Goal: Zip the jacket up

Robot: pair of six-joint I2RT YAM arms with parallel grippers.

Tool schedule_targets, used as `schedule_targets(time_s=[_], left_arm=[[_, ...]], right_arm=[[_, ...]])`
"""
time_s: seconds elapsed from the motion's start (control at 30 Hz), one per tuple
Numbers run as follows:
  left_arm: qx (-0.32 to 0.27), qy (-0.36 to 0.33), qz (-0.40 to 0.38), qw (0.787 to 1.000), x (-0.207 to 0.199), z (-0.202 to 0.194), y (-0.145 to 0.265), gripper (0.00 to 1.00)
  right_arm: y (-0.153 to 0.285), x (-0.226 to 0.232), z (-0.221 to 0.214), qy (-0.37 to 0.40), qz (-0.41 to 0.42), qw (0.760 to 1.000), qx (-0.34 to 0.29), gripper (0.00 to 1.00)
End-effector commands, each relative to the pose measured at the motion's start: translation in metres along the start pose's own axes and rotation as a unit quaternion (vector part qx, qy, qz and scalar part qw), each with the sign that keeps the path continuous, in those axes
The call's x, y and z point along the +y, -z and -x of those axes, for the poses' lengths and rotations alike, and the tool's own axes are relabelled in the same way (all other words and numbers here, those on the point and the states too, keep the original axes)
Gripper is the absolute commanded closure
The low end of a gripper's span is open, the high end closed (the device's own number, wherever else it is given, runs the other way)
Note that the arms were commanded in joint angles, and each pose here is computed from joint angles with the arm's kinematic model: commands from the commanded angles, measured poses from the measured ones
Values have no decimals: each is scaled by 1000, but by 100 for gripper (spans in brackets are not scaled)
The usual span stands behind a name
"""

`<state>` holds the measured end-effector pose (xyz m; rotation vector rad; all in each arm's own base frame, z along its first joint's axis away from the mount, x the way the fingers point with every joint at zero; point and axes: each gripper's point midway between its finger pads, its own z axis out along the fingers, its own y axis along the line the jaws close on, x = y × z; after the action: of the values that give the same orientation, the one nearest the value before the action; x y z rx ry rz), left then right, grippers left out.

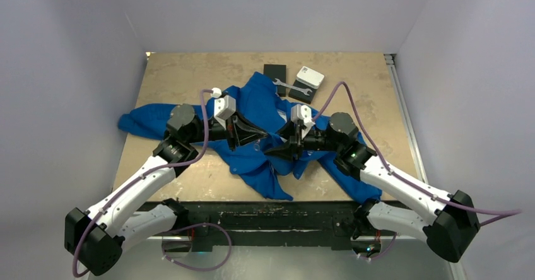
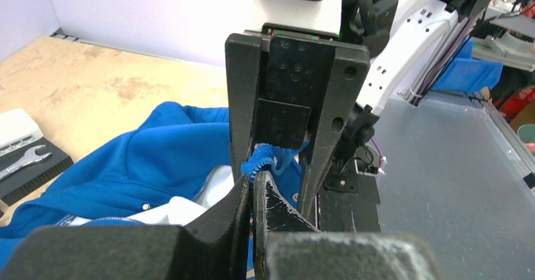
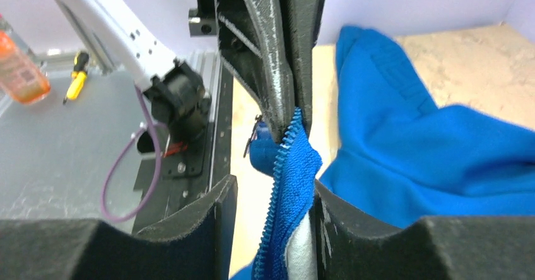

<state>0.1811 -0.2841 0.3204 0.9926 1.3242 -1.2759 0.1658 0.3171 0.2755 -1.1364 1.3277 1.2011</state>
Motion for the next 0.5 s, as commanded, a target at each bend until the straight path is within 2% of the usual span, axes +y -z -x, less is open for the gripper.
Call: schedule_targets(time_s=[0.0, 0.2, 0.47], left_arm=[[-67, -33, 19, 997, -2, 38, 6, 100], [-71, -52, 34, 996, 1, 39, 10, 100], [-81, -71, 80, 991, 15, 43, 14, 100]], right_arm=[[-5, -1, 43, 0, -2, 993, -119, 55], [-1, 14, 49, -35, 36, 981, -190, 58], [2, 19, 57, -83, 70, 959, -260, 54]])
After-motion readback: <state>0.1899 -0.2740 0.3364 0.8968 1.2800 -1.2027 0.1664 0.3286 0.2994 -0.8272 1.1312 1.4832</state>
